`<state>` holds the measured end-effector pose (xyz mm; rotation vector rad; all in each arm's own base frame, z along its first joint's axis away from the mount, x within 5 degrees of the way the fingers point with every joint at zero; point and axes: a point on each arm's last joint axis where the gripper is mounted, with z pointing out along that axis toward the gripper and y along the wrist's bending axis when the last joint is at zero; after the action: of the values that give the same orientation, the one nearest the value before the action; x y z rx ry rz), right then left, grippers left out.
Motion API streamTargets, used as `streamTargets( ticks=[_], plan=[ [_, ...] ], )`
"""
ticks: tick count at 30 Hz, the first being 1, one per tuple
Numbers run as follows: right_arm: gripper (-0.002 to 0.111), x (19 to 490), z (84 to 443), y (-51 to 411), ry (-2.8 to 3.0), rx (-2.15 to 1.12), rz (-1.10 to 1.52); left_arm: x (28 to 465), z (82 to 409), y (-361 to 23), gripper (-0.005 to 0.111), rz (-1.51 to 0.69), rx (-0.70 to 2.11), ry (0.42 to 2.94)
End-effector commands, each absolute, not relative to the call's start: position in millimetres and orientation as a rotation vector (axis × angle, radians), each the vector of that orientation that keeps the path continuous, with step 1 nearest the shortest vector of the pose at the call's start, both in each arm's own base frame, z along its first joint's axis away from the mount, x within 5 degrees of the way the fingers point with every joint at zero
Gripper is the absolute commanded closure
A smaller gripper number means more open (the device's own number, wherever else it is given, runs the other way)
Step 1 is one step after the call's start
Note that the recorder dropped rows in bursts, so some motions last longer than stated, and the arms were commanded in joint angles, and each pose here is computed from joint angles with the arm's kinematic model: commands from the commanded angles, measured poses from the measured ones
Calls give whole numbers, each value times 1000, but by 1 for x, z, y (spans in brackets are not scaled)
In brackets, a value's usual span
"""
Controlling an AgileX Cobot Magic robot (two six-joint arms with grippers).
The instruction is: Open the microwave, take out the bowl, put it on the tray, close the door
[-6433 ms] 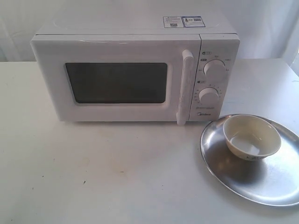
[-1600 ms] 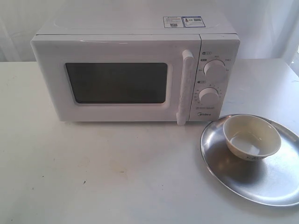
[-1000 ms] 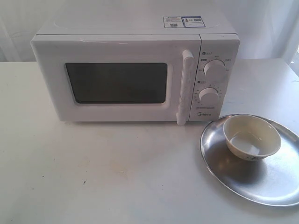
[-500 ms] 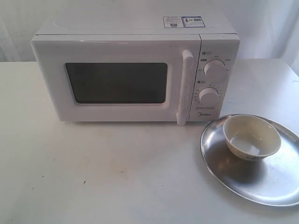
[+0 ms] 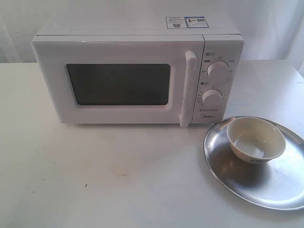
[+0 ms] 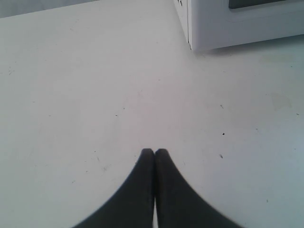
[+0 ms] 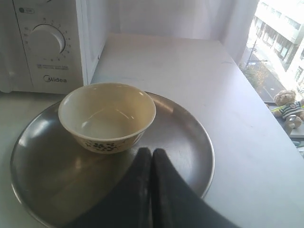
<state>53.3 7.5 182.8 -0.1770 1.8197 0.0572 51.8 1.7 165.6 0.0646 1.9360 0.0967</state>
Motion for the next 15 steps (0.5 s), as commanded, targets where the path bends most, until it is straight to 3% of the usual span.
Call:
streamTargets(
  ticks=[1,15],
  plan=[
    [108,53,182,7,1815,-196,34,52,166,1,107,84,61,1933],
    [108,53,182,7,1824,-107,104,52,166,1,107,84,61,1933]
  ],
)
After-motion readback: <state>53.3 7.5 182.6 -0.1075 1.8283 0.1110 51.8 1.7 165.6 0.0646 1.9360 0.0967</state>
